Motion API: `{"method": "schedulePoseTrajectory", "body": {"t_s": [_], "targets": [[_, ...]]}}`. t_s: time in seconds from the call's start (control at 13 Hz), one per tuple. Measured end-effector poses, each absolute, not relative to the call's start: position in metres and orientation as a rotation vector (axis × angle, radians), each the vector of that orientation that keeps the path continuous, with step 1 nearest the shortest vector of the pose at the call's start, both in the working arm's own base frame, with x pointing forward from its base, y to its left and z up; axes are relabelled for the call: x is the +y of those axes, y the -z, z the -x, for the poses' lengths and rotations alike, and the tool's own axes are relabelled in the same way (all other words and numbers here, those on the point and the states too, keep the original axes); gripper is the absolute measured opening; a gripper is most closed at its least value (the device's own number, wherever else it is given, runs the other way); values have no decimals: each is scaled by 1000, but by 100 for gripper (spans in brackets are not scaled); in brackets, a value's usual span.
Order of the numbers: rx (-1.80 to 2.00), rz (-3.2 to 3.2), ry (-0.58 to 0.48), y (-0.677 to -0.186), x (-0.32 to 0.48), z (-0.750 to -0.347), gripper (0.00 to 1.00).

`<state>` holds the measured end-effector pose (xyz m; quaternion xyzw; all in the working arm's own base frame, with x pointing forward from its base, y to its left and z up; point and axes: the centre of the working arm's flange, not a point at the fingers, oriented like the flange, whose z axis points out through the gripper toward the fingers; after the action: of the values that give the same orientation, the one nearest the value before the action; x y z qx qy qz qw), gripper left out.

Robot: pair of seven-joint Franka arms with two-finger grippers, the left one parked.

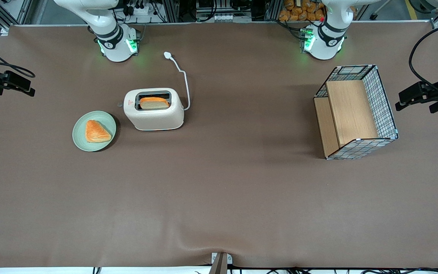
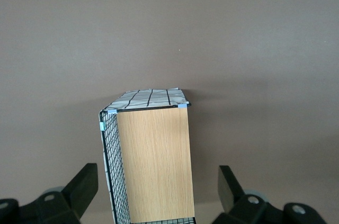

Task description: Press toaster button with right arm

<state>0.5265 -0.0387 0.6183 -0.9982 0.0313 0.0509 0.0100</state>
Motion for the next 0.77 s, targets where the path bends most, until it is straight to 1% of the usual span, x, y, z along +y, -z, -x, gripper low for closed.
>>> {"method": "schedulePoseTrajectory", "body": {"t_s": [0.15, 0.31, 0.54, 0.77], "targets": [[100, 3116, -162, -618, -39, -526, 100], [99, 3113, -190, -614, -39, -526, 100], [85, 3105, -289, -596, -34, -528, 100], [62, 3082, -353, -580, -23, -530, 100]]}}
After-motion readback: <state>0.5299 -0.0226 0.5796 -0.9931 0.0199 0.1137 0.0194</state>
